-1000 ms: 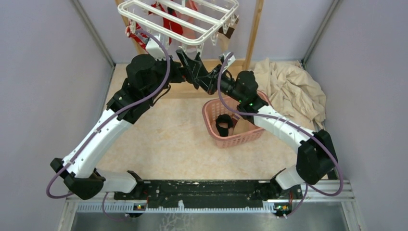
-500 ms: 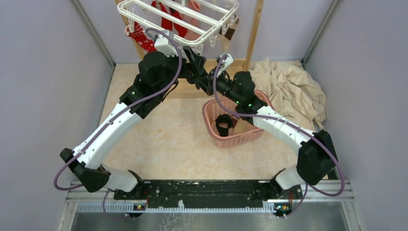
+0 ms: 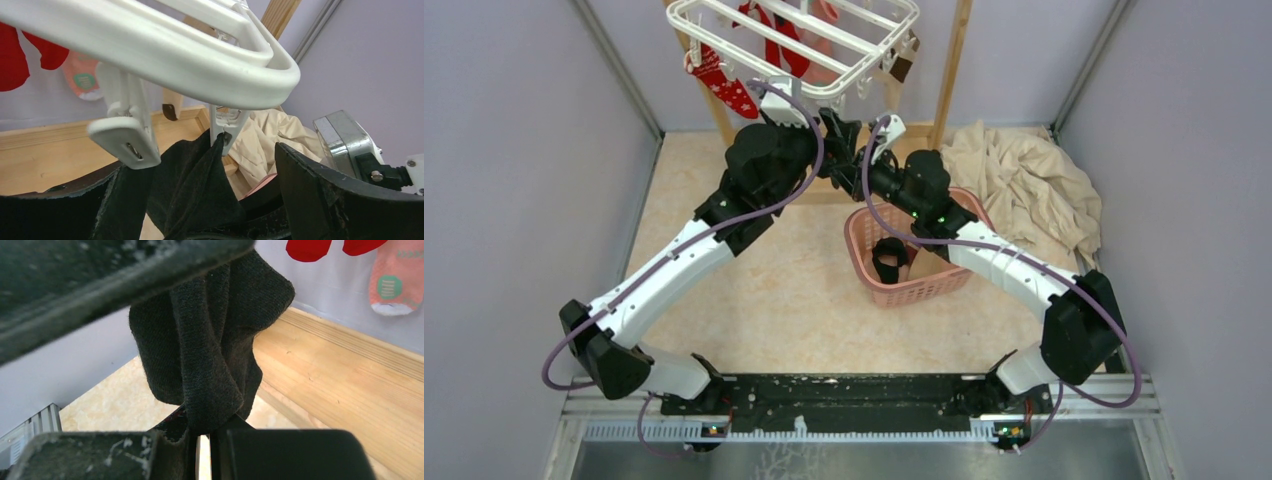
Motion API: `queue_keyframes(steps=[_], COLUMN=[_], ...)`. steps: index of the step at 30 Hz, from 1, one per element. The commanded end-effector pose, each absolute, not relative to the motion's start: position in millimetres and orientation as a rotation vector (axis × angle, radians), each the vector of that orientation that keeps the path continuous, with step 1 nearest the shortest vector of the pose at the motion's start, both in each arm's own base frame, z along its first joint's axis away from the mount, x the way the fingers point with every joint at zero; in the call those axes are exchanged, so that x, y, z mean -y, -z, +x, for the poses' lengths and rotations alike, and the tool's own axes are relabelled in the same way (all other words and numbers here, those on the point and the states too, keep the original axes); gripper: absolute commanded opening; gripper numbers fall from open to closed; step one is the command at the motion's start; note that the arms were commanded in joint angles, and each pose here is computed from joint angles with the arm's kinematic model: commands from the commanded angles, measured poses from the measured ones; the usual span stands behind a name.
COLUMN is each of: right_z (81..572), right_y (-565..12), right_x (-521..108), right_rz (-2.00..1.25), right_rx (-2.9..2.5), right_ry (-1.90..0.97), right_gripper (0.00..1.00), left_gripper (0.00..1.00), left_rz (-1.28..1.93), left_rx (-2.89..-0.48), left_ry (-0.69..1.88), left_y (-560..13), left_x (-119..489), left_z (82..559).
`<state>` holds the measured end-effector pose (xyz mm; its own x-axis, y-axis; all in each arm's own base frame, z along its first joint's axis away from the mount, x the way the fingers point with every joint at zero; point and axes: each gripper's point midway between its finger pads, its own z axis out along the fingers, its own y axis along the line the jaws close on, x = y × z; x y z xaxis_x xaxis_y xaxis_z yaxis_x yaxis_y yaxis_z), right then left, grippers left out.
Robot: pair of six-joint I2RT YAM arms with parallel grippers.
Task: Remove the socks clipped to the hanger
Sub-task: Remove the sock from the hanger.
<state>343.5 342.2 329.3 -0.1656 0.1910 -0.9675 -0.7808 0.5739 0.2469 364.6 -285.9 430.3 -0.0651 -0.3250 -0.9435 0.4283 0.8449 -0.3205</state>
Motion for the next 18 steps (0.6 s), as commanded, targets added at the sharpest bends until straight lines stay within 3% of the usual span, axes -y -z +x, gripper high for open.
queue_keyframes(steps=[1,18], right_z=[332.1,329.0], right_y=[-361.1,-354.8], right_x=[-343.1,-343.4], right_rz=[-0.543,-0.557], right_rx=[-1.434,-1.449], right_ry=[-0.937,-0.923], right_gripper=[0.0,0.0], left_gripper=[0.92,0.76], left_rz=[0.074,0.081], left_rx=[-1.386,-1.299], left_ry=[0.622,0.651], left_y=[-459.8,-466.6], left_x=[279.8,296.1], left_z=[361.5,374.2])
